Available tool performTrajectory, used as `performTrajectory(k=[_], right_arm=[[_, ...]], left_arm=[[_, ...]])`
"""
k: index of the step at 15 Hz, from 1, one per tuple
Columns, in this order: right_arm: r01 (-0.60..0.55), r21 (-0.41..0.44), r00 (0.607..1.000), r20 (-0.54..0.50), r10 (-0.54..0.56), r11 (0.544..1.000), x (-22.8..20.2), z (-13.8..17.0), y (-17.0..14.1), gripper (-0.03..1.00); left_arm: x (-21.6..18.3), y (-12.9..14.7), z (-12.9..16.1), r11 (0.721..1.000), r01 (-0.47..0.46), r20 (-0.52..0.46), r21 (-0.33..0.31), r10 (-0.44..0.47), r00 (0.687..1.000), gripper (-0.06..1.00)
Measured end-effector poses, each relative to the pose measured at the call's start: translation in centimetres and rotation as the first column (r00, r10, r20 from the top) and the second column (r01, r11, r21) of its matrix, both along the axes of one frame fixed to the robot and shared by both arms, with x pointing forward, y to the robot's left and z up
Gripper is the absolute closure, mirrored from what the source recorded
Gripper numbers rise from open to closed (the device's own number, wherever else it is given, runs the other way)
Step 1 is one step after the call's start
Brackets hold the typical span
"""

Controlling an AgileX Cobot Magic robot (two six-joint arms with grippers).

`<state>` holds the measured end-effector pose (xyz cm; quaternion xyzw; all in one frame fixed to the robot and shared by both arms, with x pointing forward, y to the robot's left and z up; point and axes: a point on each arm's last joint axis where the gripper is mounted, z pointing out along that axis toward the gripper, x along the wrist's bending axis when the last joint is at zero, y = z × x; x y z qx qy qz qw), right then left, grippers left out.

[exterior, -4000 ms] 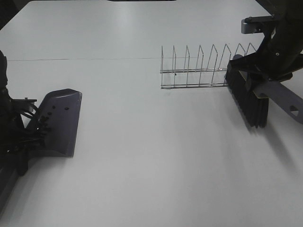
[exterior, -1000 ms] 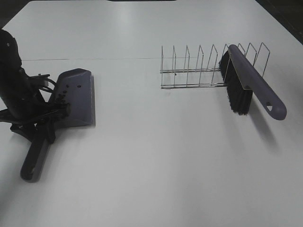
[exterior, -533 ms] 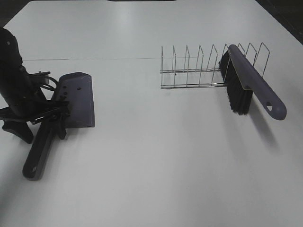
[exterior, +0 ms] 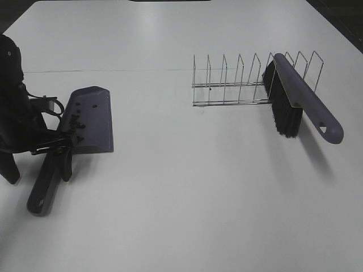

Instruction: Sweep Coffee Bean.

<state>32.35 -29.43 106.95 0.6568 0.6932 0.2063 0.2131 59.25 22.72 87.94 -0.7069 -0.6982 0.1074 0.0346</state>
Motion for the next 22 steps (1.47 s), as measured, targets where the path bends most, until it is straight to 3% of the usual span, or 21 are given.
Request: performTrajectory(k=[4, 5, 8, 12, 13, 14, 15, 19, 20, 21, 22], right_arm=[[-0.039, -0.001, 0.995, 0.094, 0.039, 0.999, -4.5, -2.5, -0.4, 0.24], [-0.060, 0.025, 0.985, 0.164, 0.055, 0.998, -5.9, -3.4, -0.2, 0.24], [-0.082, 0.027, 0.958, 0.277, 0.071, 0.996, -7.4, -3.3, -0.3, 0.24], [-0.086, 0.027, 0.927, 0.369, 0.070, 0.996, -8.5, -3.4, -0.4, 0.24], [-0.086, 0.028, 0.924, 0.377, 0.070, 0.996, -8.6, -3.5, -0.4, 0.24], [-0.086, 0.028, 0.924, 0.377, 0.070, 0.996, -8.6, -3.5, -0.4, 0.24], [-0.086, 0.028, 0.924, 0.377, 0.070, 0.996, -8.6, -3.5, -0.4, 0.24], [-0.086, 0.028, 0.924, 0.377, 0.070, 0.996, -8.6, -3.5, -0.4, 0.24], [-0.086, 0.028, 0.924, 0.377, 0.070, 0.996, -8.6, -3.5, -0.4, 0.24], [-0.086, 0.028, 0.924, 0.377, 0.070, 0.996, -8.6, -3.5, -0.4, 0.24], [-0.086, 0.028, 0.924, 0.377, 0.070, 0.996, -8.6, -3.5, -0.4, 0.24]], left_arm=[[-0.7, 0.3, 5.0, 1.000, 0.006, 0.069, 0.008, -0.006, 0.998, 0.04], [-1.4, 0.5, 8.0, 1.000, 0.011, 0.117, 0.003, -0.011, 0.993, 0.04], [-3.0, 0.7, 11.9, 1.000, 0.018, 0.159, -0.007, -0.017, 0.987, 0.04], [-5.4, 1.1, 17.6, 0.999, 0.012, 0.311, -0.032, -0.001, 0.950, 0.04], [-8.0, 1.6, 21.7, 0.998, 0.004, 0.434, -0.057, 0.021, 0.901, 0.04], [-9.4, 1.8, 23.6, 0.998, 0.006, 0.494, -0.070, 0.030, 0.869, 0.04], [-10.3, 2.0, 24.6, 0.997, 0.007, 0.526, -0.077, 0.035, 0.850, 0.04], [-16.4, 3.1, 30.1, 0.993, 0.036, 0.710, -0.110, 0.053, 0.702, 0.04], [-18.2, 3.4, 31.3, 0.992, 0.047, 0.752, -0.115, 0.055, 0.657, 0.04], [-21.8, 4.0, 33.2, 0.990, 0.063, 0.823, -0.128, 0.071, 0.563, 0.04], [-23.5, 4.3, 33.9, 0.989, 0.070, 0.852, -0.134, 0.079, 0.518, 0.04]])
